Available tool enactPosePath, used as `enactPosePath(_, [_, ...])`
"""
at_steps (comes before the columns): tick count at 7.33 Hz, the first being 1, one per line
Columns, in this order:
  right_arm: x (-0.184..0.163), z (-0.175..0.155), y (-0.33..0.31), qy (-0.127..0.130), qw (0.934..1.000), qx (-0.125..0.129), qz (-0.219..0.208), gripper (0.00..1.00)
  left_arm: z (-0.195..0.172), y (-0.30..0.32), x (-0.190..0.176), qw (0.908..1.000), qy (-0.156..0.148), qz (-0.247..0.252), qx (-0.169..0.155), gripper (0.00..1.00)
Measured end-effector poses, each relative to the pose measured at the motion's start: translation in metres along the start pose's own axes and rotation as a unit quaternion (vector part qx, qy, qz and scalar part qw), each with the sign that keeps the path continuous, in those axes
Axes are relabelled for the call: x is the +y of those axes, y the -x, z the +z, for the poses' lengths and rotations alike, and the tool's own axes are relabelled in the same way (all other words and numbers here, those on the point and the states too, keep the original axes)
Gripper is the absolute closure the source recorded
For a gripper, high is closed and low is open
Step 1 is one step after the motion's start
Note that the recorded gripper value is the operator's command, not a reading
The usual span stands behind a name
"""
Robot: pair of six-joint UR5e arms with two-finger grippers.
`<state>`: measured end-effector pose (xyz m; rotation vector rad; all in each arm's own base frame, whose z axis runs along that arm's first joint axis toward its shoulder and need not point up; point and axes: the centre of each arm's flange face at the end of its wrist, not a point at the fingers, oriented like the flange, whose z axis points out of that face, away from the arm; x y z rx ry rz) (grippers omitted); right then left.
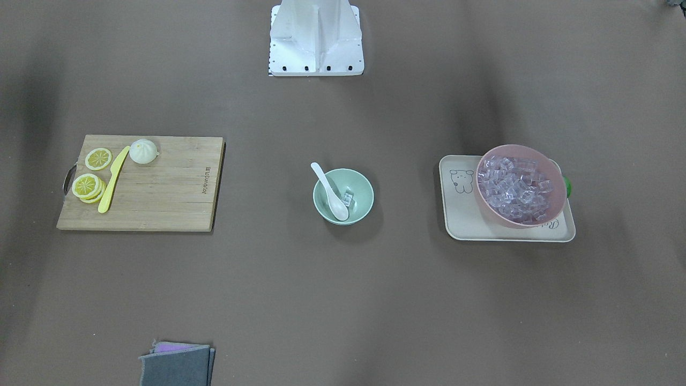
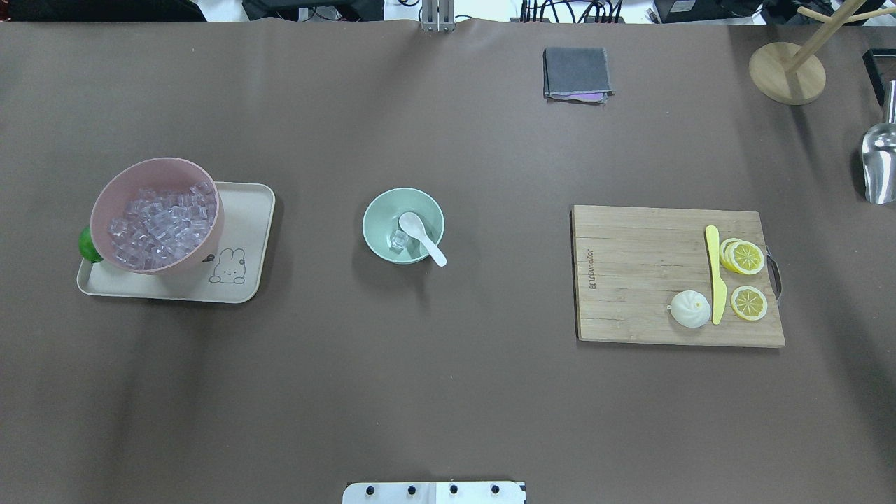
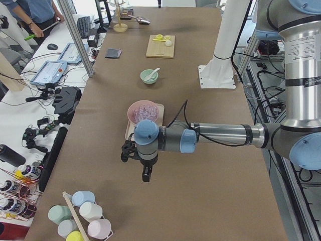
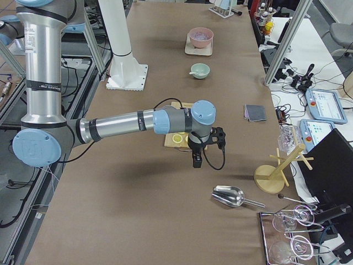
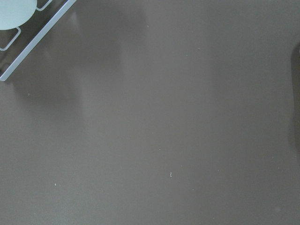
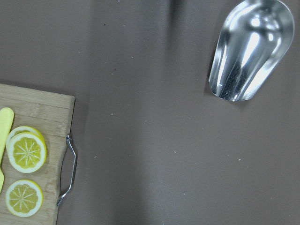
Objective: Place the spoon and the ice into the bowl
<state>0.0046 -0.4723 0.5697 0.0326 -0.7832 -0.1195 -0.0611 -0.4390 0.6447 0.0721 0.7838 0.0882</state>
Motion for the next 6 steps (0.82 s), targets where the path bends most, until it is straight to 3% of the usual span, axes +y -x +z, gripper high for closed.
enactPosePath(4, [0.003, 0.014, -0.025, 0.014, 0.9985, 0.007, -0.052, 0.0, 0.001, 0.002, -0.005, 1.0, 0.001, -0.002, 0.001, 0.02])
enactPosePath(6, [0.008, 0.011, -0.037, 0.012, 0.9986, 0.009, -0.051, 0.0, -0.003, -0.001, -0.01, 1.0, -0.002, -0.005, 0.002, 0.02])
